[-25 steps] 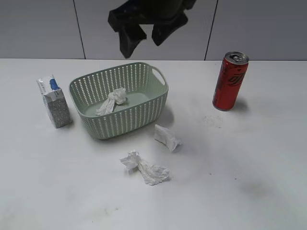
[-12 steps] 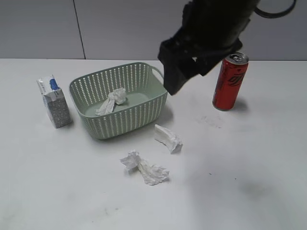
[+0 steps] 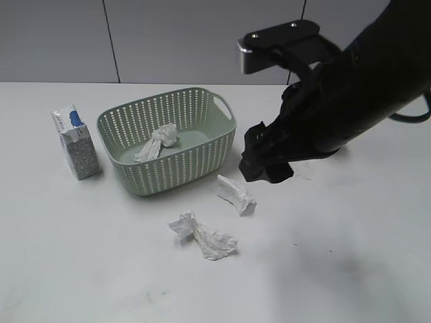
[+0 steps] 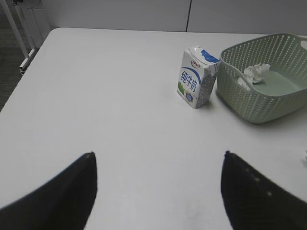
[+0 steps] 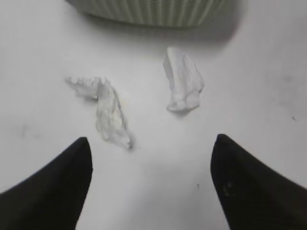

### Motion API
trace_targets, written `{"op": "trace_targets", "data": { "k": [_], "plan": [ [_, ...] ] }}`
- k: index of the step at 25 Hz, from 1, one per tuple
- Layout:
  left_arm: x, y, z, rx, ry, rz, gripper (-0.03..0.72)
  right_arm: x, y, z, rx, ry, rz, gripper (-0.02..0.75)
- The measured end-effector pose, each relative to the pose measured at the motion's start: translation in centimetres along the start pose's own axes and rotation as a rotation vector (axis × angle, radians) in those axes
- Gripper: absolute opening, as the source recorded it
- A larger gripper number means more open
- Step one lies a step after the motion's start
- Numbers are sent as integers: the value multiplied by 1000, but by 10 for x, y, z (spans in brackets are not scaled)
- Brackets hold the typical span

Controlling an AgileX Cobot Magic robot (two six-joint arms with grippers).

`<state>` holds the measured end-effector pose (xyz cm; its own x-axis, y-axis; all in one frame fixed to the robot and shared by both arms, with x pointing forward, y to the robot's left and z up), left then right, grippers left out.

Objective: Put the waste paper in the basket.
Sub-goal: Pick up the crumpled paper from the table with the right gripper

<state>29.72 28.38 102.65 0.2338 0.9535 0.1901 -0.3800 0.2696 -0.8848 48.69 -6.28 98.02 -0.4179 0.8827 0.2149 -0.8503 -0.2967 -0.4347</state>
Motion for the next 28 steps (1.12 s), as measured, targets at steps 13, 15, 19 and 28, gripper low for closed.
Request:
{"op": "trace_targets", "data": {
  "k": [13,15,19,28],
  "plan": [
    [0,0,0,0,0,0,591,-30,3,-109,-193,18,59,580],
    [0,0,0,0,0,0,591,-45,5,-123,-175,39,15,580],
    [0,0,0,0,0,0,591,-58,0,-137,-163,60,-7,580],
    [0,0,0,0,0,0,591,-54,-14,-150,-178,58,38,580]
  ]
}}
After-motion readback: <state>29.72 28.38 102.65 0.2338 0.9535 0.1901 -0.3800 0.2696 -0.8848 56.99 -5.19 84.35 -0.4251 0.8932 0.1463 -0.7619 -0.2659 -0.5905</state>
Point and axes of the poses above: a point on each arm's last joint axis where the gripper is mounted, z pointing back along that axis away from the gripper, x along the wrist's bending axis when the last joint is at zero, y = z × x, the point moved 7 cm from there along -z, pointing out along that axis toward the gripper, and after that the axes turned 13 degrees about -z, right-handed, at the moved point
